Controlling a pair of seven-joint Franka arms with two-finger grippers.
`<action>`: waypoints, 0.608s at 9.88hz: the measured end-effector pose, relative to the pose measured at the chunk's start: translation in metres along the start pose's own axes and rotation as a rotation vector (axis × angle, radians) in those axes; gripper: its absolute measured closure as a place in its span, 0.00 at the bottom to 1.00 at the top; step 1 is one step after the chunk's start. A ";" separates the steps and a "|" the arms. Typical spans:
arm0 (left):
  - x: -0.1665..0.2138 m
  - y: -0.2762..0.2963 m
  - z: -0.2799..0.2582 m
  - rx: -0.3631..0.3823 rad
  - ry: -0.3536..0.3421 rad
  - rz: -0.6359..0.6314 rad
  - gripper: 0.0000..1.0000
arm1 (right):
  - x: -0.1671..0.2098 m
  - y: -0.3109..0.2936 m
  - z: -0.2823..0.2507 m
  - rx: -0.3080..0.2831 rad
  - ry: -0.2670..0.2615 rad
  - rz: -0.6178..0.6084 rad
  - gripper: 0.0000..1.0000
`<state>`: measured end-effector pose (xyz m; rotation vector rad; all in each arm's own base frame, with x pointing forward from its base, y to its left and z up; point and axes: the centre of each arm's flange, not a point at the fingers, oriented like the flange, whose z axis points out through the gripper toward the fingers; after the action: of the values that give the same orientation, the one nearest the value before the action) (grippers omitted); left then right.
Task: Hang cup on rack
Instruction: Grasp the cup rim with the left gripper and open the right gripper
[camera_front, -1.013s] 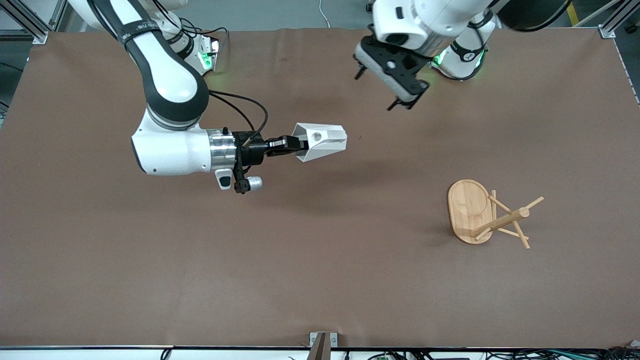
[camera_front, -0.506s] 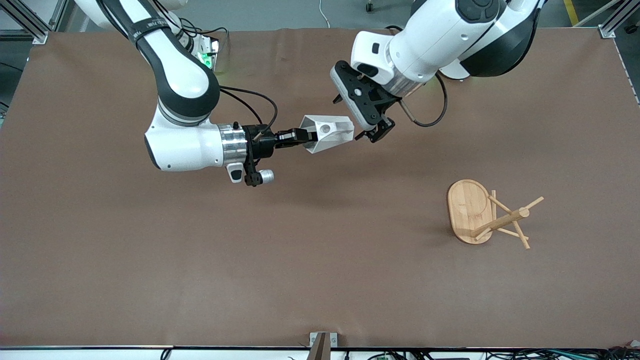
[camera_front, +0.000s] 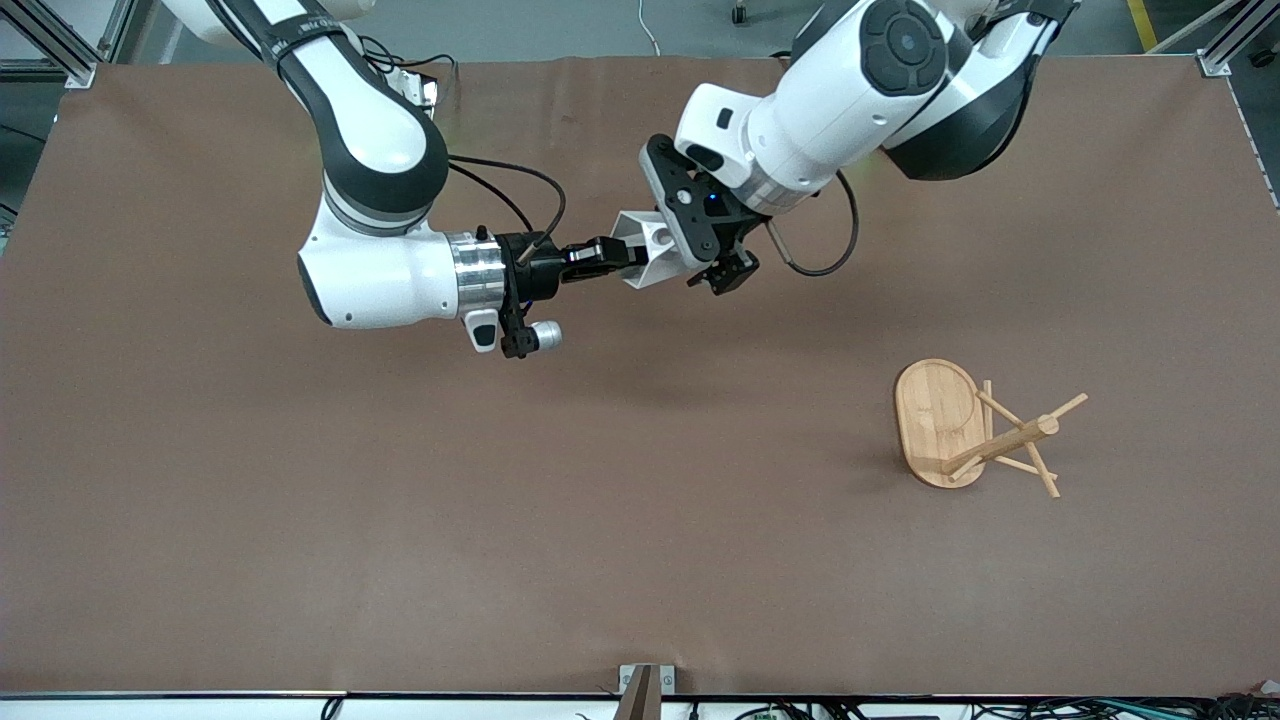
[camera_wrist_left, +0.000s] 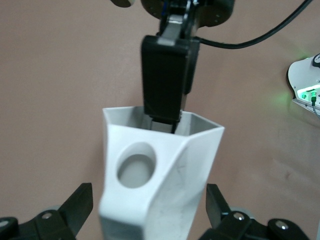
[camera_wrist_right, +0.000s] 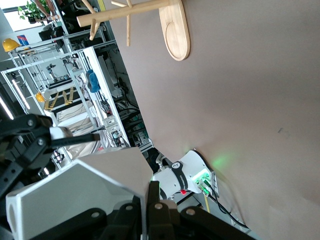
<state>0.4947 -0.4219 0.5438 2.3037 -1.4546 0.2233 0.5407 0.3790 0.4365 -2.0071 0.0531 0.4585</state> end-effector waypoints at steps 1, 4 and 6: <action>0.001 -0.001 0.003 0.009 0.014 0.016 0.00 | 0.001 0.002 -0.002 -0.001 0.004 0.007 0.96; -0.001 0.000 0.011 0.013 0.008 0.033 0.08 | 0.002 0.007 -0.003 -0.008 0.006 0.014 0.96; -0.001 0.001 0.013 0.014 0.002 0.040 0.21 | 0.003 0.009 -0.003 -0.013 0.016 0.014 0.96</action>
<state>0.4927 -0.4263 0.5321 2.2862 -1.5043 0.2487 0.5428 0.3725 0.4293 -2.0242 0.0745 0.4527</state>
